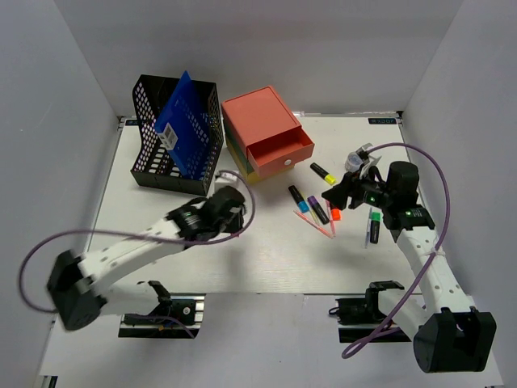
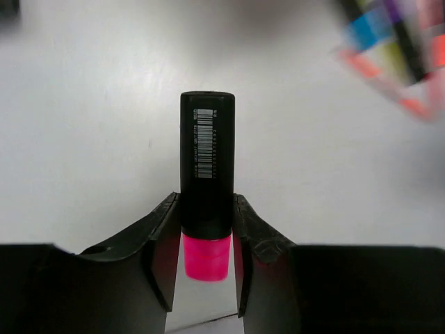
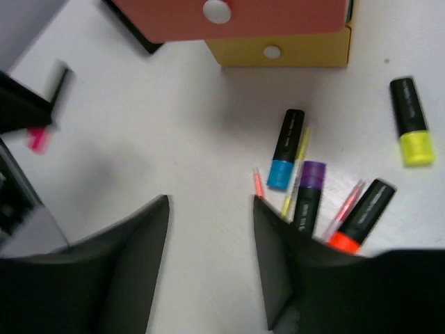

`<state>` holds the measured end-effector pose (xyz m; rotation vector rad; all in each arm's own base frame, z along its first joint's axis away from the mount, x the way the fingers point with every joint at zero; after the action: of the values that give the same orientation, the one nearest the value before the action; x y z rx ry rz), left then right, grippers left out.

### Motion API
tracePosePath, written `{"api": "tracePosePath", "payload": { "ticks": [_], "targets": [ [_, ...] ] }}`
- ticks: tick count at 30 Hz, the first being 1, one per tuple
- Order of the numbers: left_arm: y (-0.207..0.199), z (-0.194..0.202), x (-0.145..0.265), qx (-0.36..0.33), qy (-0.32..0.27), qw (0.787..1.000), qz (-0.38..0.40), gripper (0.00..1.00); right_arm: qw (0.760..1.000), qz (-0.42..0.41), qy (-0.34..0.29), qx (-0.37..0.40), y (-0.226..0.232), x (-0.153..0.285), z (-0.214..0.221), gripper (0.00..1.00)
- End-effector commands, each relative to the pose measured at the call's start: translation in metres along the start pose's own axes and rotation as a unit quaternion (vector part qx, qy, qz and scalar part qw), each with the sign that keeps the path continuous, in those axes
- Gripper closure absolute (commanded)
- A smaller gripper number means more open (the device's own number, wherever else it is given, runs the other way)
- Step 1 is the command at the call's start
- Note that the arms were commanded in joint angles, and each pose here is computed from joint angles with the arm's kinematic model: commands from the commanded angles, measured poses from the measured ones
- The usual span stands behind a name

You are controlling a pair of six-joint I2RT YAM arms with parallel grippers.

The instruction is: Organize the desk

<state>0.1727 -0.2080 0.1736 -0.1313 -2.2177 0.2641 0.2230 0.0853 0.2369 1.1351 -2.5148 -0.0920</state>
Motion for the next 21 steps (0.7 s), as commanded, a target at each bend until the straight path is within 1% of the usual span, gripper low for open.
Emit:
{"api": "tracePosePath", "payload": {
  "ticks": [1,2,3,4,5,6,7,8,9,10,11,12,13,14,15,17,19,20,21],
  "targets": [
    [-0.001,-0.053,0.061,-0.094,-0.143,0.979,0.111,1.0,0.999,-0.032,-0.015,0.028,0.005,0.003,-0.004,0.46],
    [-0.007,-0.067,0.073,-0.105,-0.178,0.969,0.135,1.0,0.998,-0.048,-0.018,0.033,0.009,0.004,-0.006,0.76],
    [-0.007,-0.078,0.081,-0.166,-0.206,0.955,0.136,1.0,0.998,-0.058,-0.018,0.033,0.011,0.005,-0.005,0.89],
    [-0.015,-0.086,0.086,-0.194,-0.222,0.942,0.158,1.0,0.996,-0.064,-0.021,0.055,0.01,0.006,-0.004,1.0],
    [-0.022,-0.102,0.096,-0.207,-0.243,0.933,0.163,1.0,0.995,-0.079,-0.024,0.062,0.013,0.007,-0.003,1.0],
    [-0.026,-0.112,0.099,-0.264,-0.256,0.916,0.162,1.0,0.994,-0.084,-0.027,0.069,0.014,0.007,-0.003,1.0],
    [-0.034,-0.119,0.101,-0.29,-0.261,0.905,0.169,1.0,0.993,-0.088,-0.029,0.076,0.015,0.009,-0.001,1.0],
    [-0.045,-0.124,0.091,-0.317,-0.252,0.9,0.162,1.0,0.992,-0.093,-0.031,0.083,0.016,0.009,-0.001,1.0],
    [-0.056,-0.144,0.103,-0.341,-0.277,0.884,0.162,1.0,0.991,-0.091,-0.035,0.087,0.016,0.01,-0.002,1.0],
    [-0.064,-0.151,0.103,-0.359,-0.281,0.874,0.165,1.0,0.991,-0.089,-0.038,0.092,0.016,0.011,-0.002,1.0],
    [-0.077,-0.166,0.101,-0.39,-0.293,0.859,0.156,1.0,0.991,-0.084,-0.037,0.092,0.015,0.011,-0.002,1.0],
    [-0.081,-0.174,0.098,-0.403,-0.299,0.852,0.148,1.0,0.992,-0.079,-0.039,0.094,0.014,0.012,-0.003,1.0],
    [-0.089,-0.18,0.098,-0.417,-0.307,0.842,0.154,1.0,0.992,-0.077,-0.04,0.096,0.014,0.012,-0.003,1.0],
    [-0.097,-0.185,0.089,-0.449,-0.312,0.825,0.145,1.0,0.992,-0.073,-0.04,0.094,0.013,0.013,-0.003,1.0],
    [-0.102,-0.198,0.092,-0.451,-0.334,0.815,0.141,1.0,0.992,-0.072,-0.041,0.096,0.013,0.013,-0.004,1.0],
    [-0.114,-0.21,0.089,-0.468,-0.346,0.8,0.143,1.0,0.992,-0.069,-0.042,0.097,0.012,0.014,-0.004,1.0],
    [-0.118,-0.222,0.084,-0.472,-0.357,0.793,0.143,1.0,0.992,-0.067,-0.043,0.099,0.012,0.015,-0.005,1.0],
    [-0.124,-0.222,0.074,-0.477,-0.351,0.793,0.146,1.0,0.992,-0.067,-0.043,0.1,0.012,0.015,-0.005,1.0],
    [-0.127,-0.229,0.075,-0.475,-0.356,0.791,0.149,1.0,0.992,-0.067,-0.044,0.101,0.013,0.015,-0.005,1.0]
  ]
}}
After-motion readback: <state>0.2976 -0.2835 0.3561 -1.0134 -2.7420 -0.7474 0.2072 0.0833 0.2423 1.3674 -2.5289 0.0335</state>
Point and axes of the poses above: each gripper's point midway between its finger pads, its own x axis back along the fingers, its own y axis along the line the jaws close on, z = x × y, the point moved 8 cm from there along x, back along the fingers, and after that the axes turned 8 degrees about x, right-handed, at the moved point
